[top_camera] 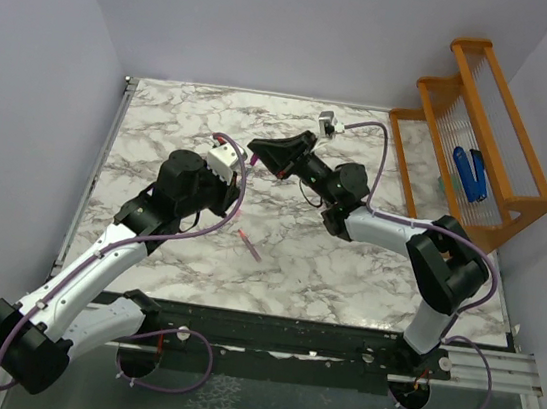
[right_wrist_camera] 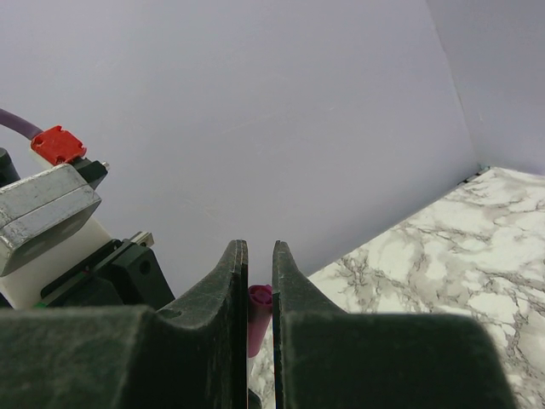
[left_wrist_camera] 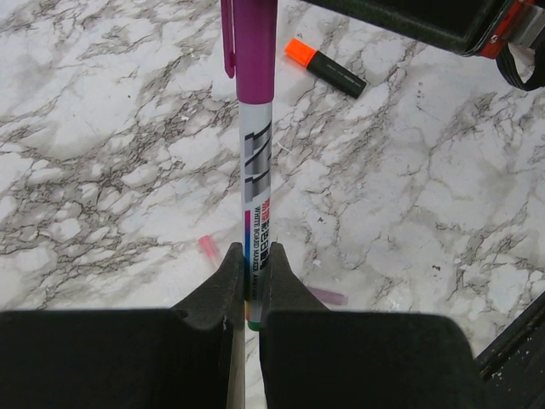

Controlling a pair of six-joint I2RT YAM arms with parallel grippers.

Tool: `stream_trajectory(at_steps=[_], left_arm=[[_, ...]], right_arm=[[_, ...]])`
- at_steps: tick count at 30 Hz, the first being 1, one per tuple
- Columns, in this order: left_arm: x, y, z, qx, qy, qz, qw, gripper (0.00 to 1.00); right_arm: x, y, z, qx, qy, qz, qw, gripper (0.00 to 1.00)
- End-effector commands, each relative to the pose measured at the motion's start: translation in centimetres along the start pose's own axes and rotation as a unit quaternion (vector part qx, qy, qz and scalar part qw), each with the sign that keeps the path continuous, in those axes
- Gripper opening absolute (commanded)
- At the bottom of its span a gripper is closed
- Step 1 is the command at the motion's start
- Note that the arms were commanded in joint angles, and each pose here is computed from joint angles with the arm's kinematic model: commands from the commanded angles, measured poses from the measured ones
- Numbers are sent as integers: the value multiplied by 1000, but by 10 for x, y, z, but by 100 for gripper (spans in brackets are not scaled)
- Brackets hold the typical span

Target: Insert the pens into the pen caps

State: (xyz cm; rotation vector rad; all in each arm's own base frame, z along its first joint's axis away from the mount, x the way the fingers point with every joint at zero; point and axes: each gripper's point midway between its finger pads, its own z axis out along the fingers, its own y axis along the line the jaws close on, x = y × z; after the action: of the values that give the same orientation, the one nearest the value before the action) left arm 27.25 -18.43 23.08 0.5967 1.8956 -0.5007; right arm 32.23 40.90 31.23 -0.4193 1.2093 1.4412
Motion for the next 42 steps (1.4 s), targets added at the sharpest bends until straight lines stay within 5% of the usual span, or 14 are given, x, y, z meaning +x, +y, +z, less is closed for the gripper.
stream_trajectory(at_steps=[1,10,17,27,34,42], left_arm=[[-168,0,-48,-17,-291,45,955,0],[-153,6,-40,-25,-264,41,963,0],[-105,1,-23,-5,-195,22,981,0],[-47,0,-16,0,-123,1,992,0],[10,25,1,-70,-24,-57,996,0],[68,47,30,-137,108,-103,979,0]], right_arm=[[153,27,-46,-28,235,115,965,0],[147,24,-43,-10,227,104,968,0],[115,9,-22,31,197,51,979,2],[6,-52,5,160,86,-34,983,63],[-93,-106,-51,291,-26,-54,955,71],[-84,-109,-94,341,-19,-67,937,71]])
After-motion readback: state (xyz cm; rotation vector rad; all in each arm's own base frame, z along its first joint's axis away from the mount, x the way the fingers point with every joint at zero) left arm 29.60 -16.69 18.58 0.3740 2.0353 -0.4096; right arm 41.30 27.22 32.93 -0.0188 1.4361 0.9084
